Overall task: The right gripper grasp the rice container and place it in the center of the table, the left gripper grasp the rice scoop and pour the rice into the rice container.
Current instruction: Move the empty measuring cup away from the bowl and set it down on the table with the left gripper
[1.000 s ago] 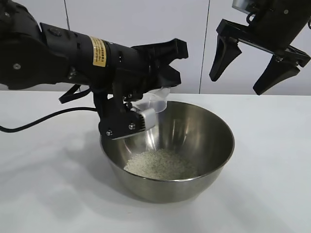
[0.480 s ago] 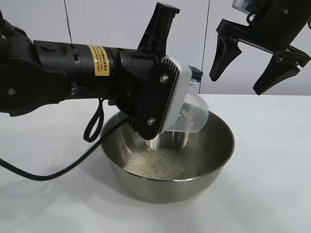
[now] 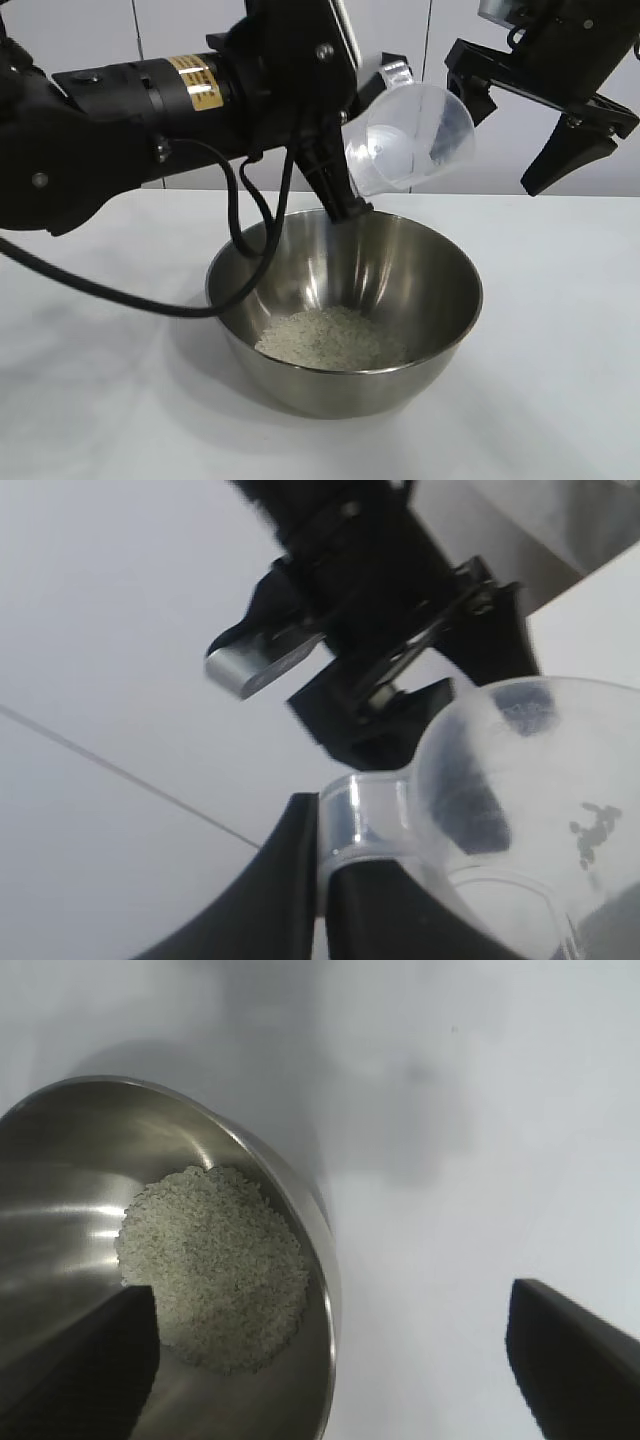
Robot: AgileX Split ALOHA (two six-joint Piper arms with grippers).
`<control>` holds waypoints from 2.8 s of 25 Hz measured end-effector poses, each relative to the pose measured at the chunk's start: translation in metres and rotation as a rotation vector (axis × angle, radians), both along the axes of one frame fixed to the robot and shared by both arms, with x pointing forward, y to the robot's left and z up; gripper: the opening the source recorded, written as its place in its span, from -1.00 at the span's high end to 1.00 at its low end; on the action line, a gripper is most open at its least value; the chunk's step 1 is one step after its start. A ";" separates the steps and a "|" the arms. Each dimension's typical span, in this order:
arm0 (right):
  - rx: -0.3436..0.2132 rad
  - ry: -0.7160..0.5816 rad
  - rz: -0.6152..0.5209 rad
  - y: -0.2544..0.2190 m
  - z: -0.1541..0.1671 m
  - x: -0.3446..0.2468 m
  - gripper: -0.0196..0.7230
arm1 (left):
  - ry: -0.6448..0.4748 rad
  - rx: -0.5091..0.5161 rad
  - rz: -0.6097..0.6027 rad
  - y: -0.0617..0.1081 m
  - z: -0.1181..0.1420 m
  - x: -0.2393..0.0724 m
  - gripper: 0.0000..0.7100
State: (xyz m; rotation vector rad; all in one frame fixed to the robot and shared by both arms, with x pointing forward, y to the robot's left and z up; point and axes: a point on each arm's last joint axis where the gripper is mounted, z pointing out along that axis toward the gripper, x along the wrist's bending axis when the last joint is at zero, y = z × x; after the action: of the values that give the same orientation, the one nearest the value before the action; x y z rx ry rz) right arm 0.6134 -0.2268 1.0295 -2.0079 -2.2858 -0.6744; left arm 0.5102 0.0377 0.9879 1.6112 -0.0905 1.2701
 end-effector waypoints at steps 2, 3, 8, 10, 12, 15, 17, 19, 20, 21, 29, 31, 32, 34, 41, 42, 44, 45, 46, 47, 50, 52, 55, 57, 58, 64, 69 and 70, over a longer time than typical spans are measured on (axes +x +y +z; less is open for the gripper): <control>0.000 0.000 0.000 0.000 0.000 0.000 -0.81 | 0.075 -0.170 0.081 0.007 0.006 0.006 0.99; 0.000 -0.001 0.000 0.000 0.000 0.000 -0.81 | 0.118 -0.252 0.112 0.011 0.008 0.008 0.99; 0.000 -0.008 -0.003 0.000 0.000 0.001 -0.81 | 0.276 -0.547 0.271 0.032 0.014 0.019 0.99; -0.001 -0.014 -0.005 0.000 0.000 0.001 -0.81 | 0.282 -0.584 0.298 0.043 0.018 0.021 0.99; -0.002 -0.017 -0.005 0.000 0.000 0.002 -0.81 | 0.296 -0.602 0.326 0.057 0.017 0.021 0.99; -0.009 -0.018 -0.003 -0.001 0.000 0.002 -0.81 | 0.345 -0.645 0.347 0.085 0.008 0.018 0.99; -0.011 -0.019 -0.003 -0.001 0.000 0.002 -0.81 | 0.389 -0.627 0.351 0.102 -0.005 0.014 0.99; -0.011 -0.021 -0.004 -0.001 0.000 0.002 -0.81 | 0.437 -0.576 0.368 0.119 -0.021 0.007 0.99; -0.011 -0.023 -0.005 -0.001 0.000 0.002 -0.81 | 0.456 -0.554 0.387 0.127 -0.029 0.004 0.99; -0.012 -0.025 -0.005 -0.001 0.000 0.002 -0.81 | 0.473 -0.539 0.401 0.133 -0.034 0.001 0.99; -0.012 -0.043 -0.011 -0.001 0.001 0.004 -0.81 | 0.557 -0.480 0.532 0.167 -0.067 -0.005 0.99; -0.014 -0.045 -0.011 -0.001 0.001 0.004 -0.81 | 0.587 -0.457 0.555 0.169 -0.079 -0.003 0.99; -0.015 -0.046 -0.011 -0.001 0.001 0.004 -0.81 | 0.604 -0.445 0.563 0.170 -0.085 -0.003 0.99; -0.015 -0.047 -0.012 -0.001 0.001 0.004 -0.81 | 0.628 -0.425 0.570 0.169 -0.094 -0.002 0.99; -0.015 -0.049 -0.012 -0.002 0.001 0.004 -0.81 | 0.650 -0.403 0.566 0.164 -0.108 0.007 0.99; -0.015 -0.049 -0.012 -0.002 0.001 0.004 -0.81 | 0.652 -0.400 0.565 0.163 -0.110 0.010 0.99; -0.015 -0.050 -0.013 -0.002 0.001 0.004 -0.81 | 0.654 -0.398 0.564 0.161 -0.114 0.015 0.99; -0.015 -0.050 -0.013 -0.002 0.001 0.004 -0.81 | 0.656 -0.396 0.565 0.160 -0.117 0.017 0.99; -0.015 -0.050 -0.013 -0.002 0.001 0.004 -0.81 | 0.659 -0.394 0.566 0.160 -0.119 0.018 0.99; -0.015 -0.051 -0.013 -0.002 0.001 0.005 -0.81 | 0.662 -0.392 0.567 0.159 -0.121 0.020 0.99; -0.015 -0.051 -0.013 -0.002 0.001 0.005 -0.81 | 0.677 -0.381 0.572 0.158 -0.129 0.021 0.99; -0.015 -0.052 -0.013 -0.002 0.001 0.005 -0.81 | 0.691 -0.370 0.578 0.159 -0.135 0.021 0.99; -0.015 -0.054 -0.014 -0.002 0.001 0.005 -0.81 | 0.706 -0.360 0.585 0.159 -0.141 0.020 0.99; -0.015 -0.054 -0.014 -0.002 0.001 0.005 -0.81 | 0.706 -0.364 0.597 0.160 -0.141 0.021 0.99; -0.015 -0.055 -0.014 -0.002 0.001 0.005 -0.81 | 0.705 -0.370 0.608 0.161 -0.141 0.021 0.99; -0.014 -0.064 -0.018 -0.002 0.001 0.006 -0.81 | 0.702 -0.391 0.648 0.164 -0.141 0.022 0.99; -0.014 -0.068 -0.019 -0.002 0.001 0.006 -0.81 | 0.702 -0.392 0.648 0.164 -0.141 0.022 0.99; -0.014 -0.068 -0.019 -0.002 0.001 0.006 -0.81 | 0.702 -0.392 0.649 0.165 -0.141 0.022 0.98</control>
State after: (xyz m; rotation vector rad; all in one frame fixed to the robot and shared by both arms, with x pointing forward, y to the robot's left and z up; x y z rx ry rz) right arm 0.6195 -0.2285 1.0309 -2.0466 -2.3176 -0.7405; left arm 0.5319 0.2022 0.8468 1.6911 1.1211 1.0065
